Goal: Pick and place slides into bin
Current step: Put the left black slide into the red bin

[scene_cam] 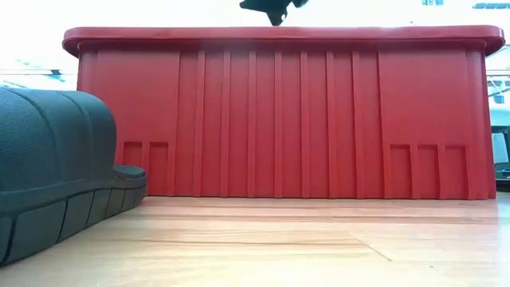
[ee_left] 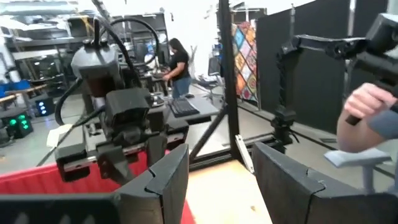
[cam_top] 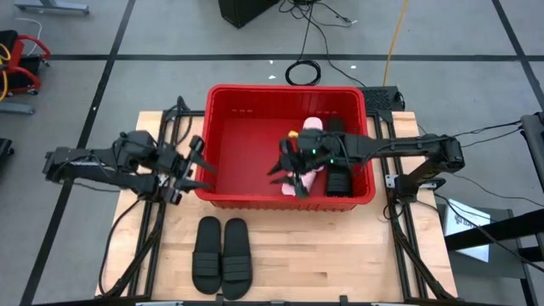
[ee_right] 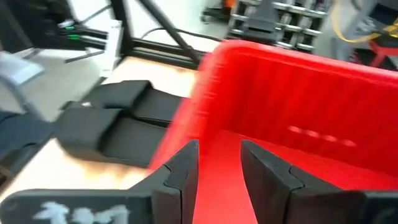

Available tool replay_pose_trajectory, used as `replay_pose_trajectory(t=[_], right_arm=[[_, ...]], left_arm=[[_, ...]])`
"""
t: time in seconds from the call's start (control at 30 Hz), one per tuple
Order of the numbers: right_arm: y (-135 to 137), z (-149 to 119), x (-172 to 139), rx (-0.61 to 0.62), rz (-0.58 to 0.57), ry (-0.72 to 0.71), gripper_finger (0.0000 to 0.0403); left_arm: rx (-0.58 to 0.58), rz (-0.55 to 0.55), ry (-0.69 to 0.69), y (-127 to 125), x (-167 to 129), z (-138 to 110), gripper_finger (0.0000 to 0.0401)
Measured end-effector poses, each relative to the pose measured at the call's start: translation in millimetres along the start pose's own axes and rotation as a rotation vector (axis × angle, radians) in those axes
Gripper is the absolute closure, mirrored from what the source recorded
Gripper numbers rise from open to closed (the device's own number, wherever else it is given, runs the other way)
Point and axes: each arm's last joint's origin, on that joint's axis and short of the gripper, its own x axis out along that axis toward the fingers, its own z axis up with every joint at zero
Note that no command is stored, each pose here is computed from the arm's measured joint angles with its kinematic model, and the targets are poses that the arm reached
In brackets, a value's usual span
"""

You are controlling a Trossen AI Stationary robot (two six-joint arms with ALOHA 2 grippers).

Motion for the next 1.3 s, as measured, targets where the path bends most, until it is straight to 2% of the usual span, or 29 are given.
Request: replay_pose_trajectory(t=[0.27, 0.4, 0.53, 0.6, 0.7, 0.9, 1.13, 1.3], right_arm=[[53.6, 13.1, 11.2, -0.084, 0.105, -0.054, 0.0294], [76.3, 17.4, 13.6, -0.120, 0.120, -0.074, 0.0294], [94.7, 18.4, 14.8, -0.144, 0.107, -0.070, 0.0294], [103.1, 15.8, 17.3, -0.156, 0.106, -0.088, 0.0294], [114.3, 9.5, 22.9, -0.171, 0.129, -0.149, 0.0294], [124.5, 11.2, 24.2, -0.188, 0.141, -0.296, 0.0293], [129.1, -11.5, 31.5, -0.156, 0.164, -0.213, 0.0293], [127.8, -8.2, 31.0, -0.143, 0.135, -0.255, 0.0297]], left_arm=[[0.027, -0.070, 0.049, -44.4, 23.0, -6.0, 0.0217], [0.040, -0.042, 0.076, -69.4, 37.0, -11.0, 0.0217], [0.051, -0.020, 0.047, -92.7, 46.8, -11.2, 0.0217], [0.059, -0.026, 0.050, -104.9, 49.0, -12.6, 0.0217], [0.059, 0.021, 0.059, -120.6, 51.8, -15.1, 0.0217], [0.102, 0.146, 0.101, -149.7, 55.3, -23.8, 0.0217], [0.139, 0.161, 0.131, -182.3, 59.5, -37.8, 0.0217], [0.122, 0.188, 0.159, -202.1, 69.4, -40.3, 0.0217]])
